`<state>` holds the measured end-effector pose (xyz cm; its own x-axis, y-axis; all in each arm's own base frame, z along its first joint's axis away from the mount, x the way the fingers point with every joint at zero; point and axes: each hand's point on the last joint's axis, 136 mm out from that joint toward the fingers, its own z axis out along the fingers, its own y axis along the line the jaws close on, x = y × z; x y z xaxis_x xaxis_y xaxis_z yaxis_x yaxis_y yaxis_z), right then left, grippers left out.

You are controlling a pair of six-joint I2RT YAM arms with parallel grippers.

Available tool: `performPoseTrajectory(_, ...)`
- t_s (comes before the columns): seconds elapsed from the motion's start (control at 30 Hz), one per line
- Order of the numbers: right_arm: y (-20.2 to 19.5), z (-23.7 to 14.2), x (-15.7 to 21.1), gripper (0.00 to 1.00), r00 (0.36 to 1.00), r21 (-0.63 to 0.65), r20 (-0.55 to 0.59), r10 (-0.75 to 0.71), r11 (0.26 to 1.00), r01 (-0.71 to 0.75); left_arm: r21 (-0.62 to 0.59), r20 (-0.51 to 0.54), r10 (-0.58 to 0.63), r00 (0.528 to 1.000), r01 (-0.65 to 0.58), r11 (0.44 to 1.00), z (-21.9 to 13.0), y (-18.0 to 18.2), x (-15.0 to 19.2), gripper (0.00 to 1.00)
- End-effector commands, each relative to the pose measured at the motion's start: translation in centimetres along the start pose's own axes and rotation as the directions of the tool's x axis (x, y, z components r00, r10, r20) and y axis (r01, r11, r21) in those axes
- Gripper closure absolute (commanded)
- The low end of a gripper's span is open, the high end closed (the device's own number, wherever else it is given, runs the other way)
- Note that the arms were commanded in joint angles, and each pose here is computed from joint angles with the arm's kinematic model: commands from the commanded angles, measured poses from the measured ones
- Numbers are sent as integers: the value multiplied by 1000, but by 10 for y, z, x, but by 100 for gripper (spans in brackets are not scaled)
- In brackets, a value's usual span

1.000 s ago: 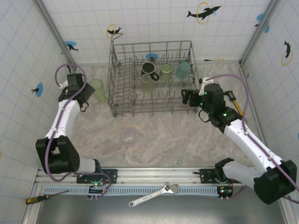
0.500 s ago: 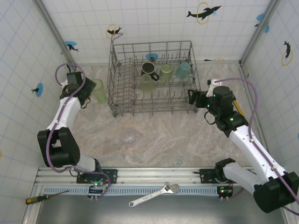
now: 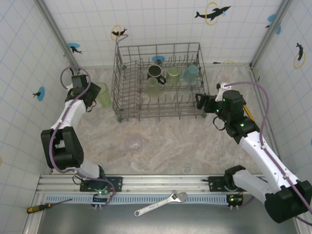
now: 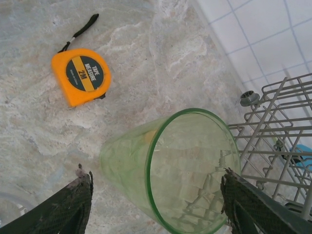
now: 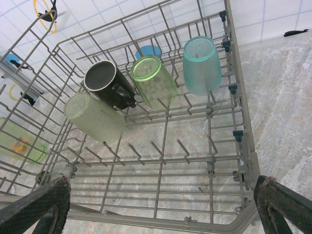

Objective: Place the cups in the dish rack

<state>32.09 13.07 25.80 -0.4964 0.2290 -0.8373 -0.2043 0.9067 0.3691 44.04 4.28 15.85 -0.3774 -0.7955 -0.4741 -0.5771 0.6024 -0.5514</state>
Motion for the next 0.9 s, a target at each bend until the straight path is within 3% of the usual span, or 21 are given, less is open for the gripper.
performPoseTrajectory(0.0,0,0,2,0,1000,-13,6,16,1000,-16,5,-39,-24,999,24,1000,13,5,10,30)
performPoseTrajectory(0.27,0,-2,-1,0,1000,-9,10,16,1000,-16,-18,-44,-26,999,25,1000,26,10,12,38)
performPoseTrajectory(0.53,1,-2,-3,0,1000,-11,10,16,1000,-16,-70,-60,-36,998,32,997,34,22,17,68)
performPoseTrajectory(0.7,2,-3,-5,0,1000,-16,14,19,1000,-19,-86,-58,-32,998,27,996,31,25,17,100)
performPoseTrajectory(0.87,3,-4,-7,0,1000,-15,16,17,1000,-17,-72,-39,-24,999,21,997,19,21,11,100)
